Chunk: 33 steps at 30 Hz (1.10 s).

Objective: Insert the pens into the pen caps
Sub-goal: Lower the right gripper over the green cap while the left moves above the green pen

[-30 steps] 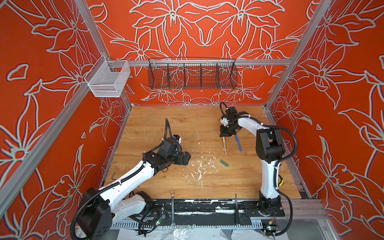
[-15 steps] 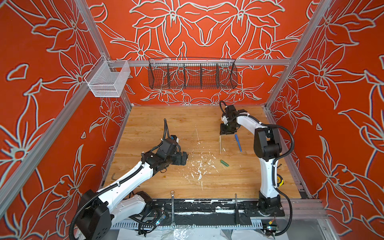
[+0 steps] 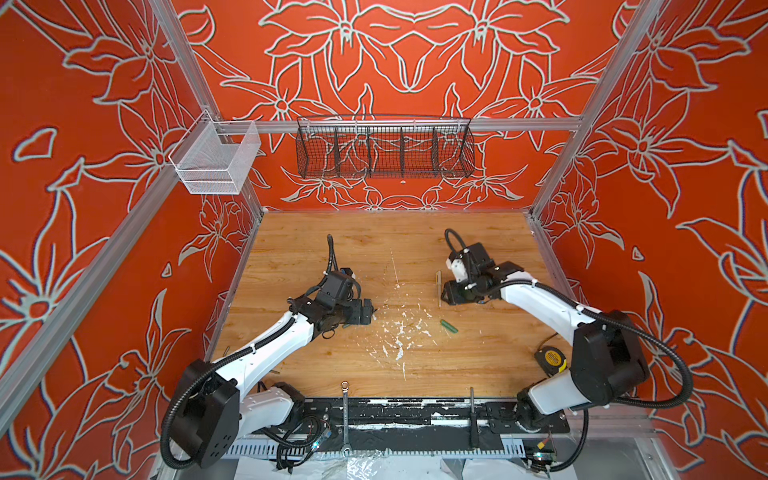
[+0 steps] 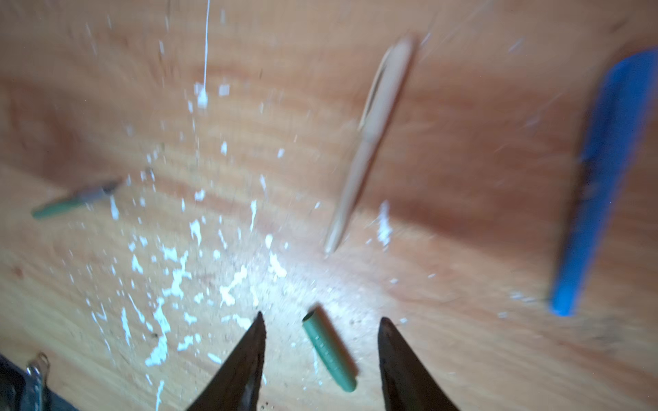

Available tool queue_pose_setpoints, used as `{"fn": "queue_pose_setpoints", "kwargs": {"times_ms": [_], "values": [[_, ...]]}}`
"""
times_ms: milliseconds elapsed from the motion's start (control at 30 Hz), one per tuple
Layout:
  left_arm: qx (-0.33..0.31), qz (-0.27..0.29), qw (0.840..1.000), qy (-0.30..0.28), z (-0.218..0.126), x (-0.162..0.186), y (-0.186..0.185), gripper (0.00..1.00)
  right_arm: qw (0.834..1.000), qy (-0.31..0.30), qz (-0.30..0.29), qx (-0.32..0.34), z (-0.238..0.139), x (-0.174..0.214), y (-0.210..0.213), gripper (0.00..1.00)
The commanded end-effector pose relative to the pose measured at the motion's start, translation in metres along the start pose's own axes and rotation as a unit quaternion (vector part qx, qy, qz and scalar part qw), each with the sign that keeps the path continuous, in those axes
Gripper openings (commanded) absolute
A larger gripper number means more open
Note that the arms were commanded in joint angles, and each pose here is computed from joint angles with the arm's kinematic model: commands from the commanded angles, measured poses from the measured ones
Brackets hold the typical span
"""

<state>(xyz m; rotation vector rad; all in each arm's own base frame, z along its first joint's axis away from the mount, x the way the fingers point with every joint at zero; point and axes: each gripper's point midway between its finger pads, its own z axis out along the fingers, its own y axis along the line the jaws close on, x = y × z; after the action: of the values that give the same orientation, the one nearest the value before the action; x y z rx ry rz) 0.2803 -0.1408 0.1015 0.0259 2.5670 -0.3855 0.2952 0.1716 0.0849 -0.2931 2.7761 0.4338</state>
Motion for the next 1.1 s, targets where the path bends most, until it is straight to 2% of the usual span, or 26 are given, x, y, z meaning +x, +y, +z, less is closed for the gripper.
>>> {"fn": "queue_pose_setpoints", "kwargs": {"times_ms": [0,333,567,833,1067], "values": [[0.01,-0.009,1.0,0.001,0.004,-0.003,-0.001,0.97,1.0,-0.003,0.003,-0.02,0.008,0.012,0.012,0.52],[0.021,-0.01,1.0,0.012,0.011,0.004,-0.002,0.97,0.999,0.032,-0.014,-0.026,0.045,0.035,0.018,0.53],[0.017,-0.007,1.0,0.013,0.011,0.005,0.0,0.97,0.997,0.064,-0.017,-0.039,0.054,0.05,0.027,0.53],[0.021,-0.006,1.0,0.014,0.011,0.005,-0.002,0.97,0.993,0.097,-0.011,-0.066,0.037,0.074,0.037,0.53],[0.028,-0.005,0.999,0.017,0.01,0.006,-0.005,0.97,0.991,0.133,0.015,-0.02,0.013,0.102,0.019,0.5]]}}
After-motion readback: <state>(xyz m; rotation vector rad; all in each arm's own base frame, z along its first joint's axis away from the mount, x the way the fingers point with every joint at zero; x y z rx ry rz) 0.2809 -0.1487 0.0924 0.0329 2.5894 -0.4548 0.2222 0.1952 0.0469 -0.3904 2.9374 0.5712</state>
